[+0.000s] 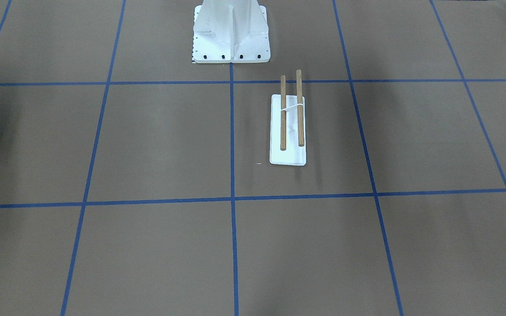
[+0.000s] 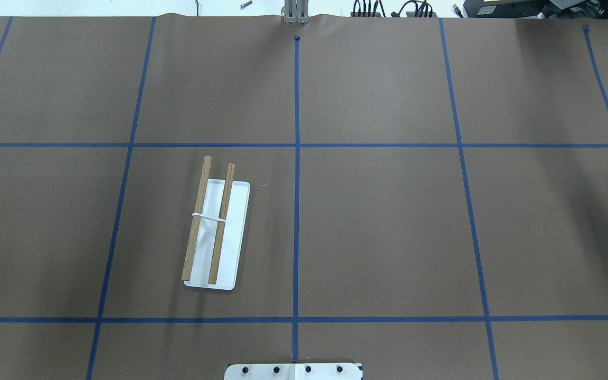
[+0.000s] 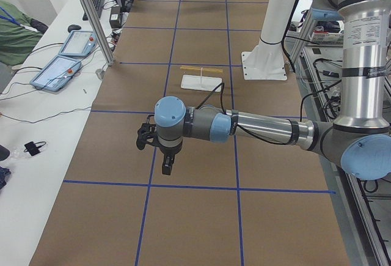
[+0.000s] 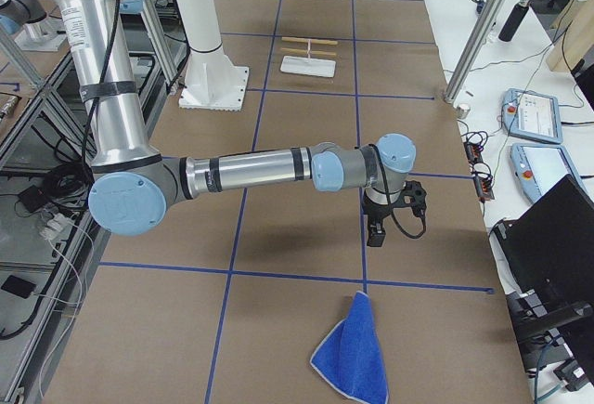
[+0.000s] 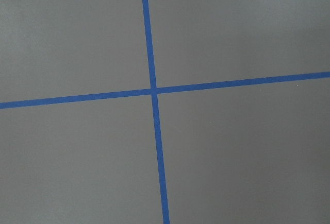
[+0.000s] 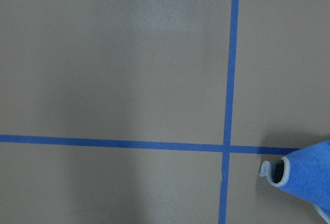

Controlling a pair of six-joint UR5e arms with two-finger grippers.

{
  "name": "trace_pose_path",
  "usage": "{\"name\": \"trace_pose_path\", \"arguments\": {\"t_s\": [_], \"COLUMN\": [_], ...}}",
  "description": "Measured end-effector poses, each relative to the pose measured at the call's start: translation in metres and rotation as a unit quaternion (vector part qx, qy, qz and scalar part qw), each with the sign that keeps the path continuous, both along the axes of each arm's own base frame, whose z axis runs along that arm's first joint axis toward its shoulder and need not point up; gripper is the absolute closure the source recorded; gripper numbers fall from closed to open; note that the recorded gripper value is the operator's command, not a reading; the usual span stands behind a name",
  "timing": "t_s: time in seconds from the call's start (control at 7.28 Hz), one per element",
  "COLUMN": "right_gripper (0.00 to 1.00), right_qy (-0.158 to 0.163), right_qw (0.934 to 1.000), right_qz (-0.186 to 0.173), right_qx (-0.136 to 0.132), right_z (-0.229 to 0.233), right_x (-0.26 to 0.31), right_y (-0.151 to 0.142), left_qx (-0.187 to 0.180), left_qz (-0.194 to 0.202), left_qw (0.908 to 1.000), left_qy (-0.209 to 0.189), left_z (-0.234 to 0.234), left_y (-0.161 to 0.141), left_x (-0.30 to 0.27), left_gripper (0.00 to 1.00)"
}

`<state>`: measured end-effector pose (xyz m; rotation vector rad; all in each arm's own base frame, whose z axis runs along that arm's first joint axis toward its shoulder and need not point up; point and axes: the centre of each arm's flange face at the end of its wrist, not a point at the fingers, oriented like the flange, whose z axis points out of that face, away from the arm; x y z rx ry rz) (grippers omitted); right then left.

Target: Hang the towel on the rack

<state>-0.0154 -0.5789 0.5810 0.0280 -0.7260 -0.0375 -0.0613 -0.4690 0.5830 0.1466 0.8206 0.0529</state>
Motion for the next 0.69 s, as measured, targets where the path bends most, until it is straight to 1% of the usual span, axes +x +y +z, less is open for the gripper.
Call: {"name": "trace_pose_path", "arguments": {"t_s": [0.14, 0.41, 0.55, 0.69], "right_gripper": [0.0, 0.0, 0.0, 0.0], "right_qy": [0.0, 0.0, -0.001, -0.002], "right_qw": [1.0, 1.0, 1.0, 0.9997], "right_qz": [0.0, 0.0, -0.001, -0.003], "right_qx": [0.0, 0.001, 0.008, 0.022], "right_z": [0.0, -0.001, -0.007, -0.02], "right_x": [0.0, 0.0, 0.0, 0.0], "right_y": [0.0, 0.0, 0.0, 0.0], "left_qx": [0.004, 0.023, 0.037, 0.057], "left_qz": [0.001, 0.001, 0.001, 0.0], "left_qw": [1.0, 0.9997, 0.9993, 0.9984], "left_qy": [0.0, -0.001, 0.0, -0.001], "left_z": [-0.001, -0.007, -0.011, -0.014], "left_y": [0.0, -0.002, -0.003, -0.006], "left_x": [0.0, 0.0, 0.0, 0.0], "left_gripper": [0.02, 0.02, 0.02, 0.02]}}
